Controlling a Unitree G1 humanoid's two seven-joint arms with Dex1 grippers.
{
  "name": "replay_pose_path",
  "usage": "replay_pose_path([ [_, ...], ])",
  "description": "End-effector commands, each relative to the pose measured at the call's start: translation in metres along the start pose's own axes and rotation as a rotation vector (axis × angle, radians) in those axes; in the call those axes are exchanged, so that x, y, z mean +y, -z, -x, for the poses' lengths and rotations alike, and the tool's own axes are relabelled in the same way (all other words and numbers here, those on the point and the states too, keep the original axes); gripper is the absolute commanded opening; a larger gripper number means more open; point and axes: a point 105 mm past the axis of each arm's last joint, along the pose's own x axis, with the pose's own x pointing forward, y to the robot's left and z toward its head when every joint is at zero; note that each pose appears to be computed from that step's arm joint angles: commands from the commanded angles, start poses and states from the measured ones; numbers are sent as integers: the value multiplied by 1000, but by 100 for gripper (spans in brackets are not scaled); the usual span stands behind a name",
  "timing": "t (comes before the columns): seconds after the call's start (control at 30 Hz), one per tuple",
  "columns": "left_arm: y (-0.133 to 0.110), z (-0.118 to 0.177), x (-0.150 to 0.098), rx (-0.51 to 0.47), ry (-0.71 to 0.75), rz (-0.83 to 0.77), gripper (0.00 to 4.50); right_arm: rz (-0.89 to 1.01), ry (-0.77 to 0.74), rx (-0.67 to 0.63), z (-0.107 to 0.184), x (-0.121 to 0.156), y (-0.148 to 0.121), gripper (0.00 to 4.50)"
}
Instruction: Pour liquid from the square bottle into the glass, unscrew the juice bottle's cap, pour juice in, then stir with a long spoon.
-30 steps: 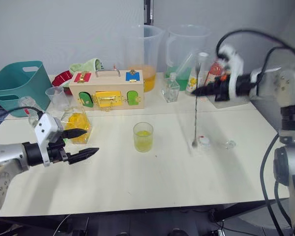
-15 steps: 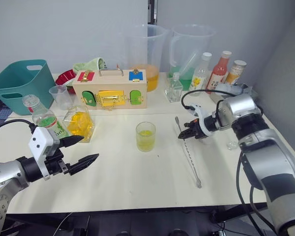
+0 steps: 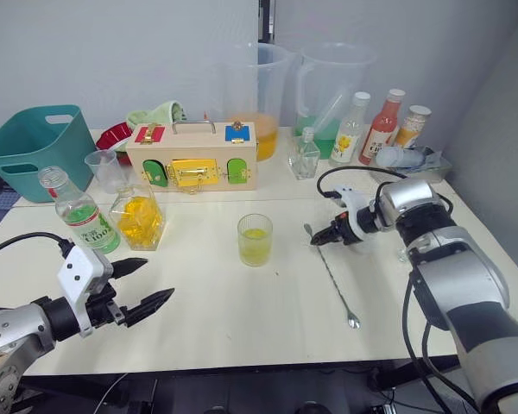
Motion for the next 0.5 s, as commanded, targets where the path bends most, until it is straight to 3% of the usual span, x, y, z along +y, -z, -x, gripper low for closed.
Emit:
replay_pose_path([
  [0.03,-1,6,11,-1,-35,-34,450,168,-42,-169,30,0,-29,437],
  [0.13,10,14,21,57,-47,-16,450,286,-65,-316,53,-4,-37,445],
  [0.27,13,28,44,79,-106,-40,450,486,14,-594,95,-11,-43,445],
  [0.37,17,32,51,86,-116,-69,450,549,52,-633,109,-14,-27,445],
  [0.5,26,39,63,90,-148,-53,450,580,88,-657,124,-21,13,445],
])
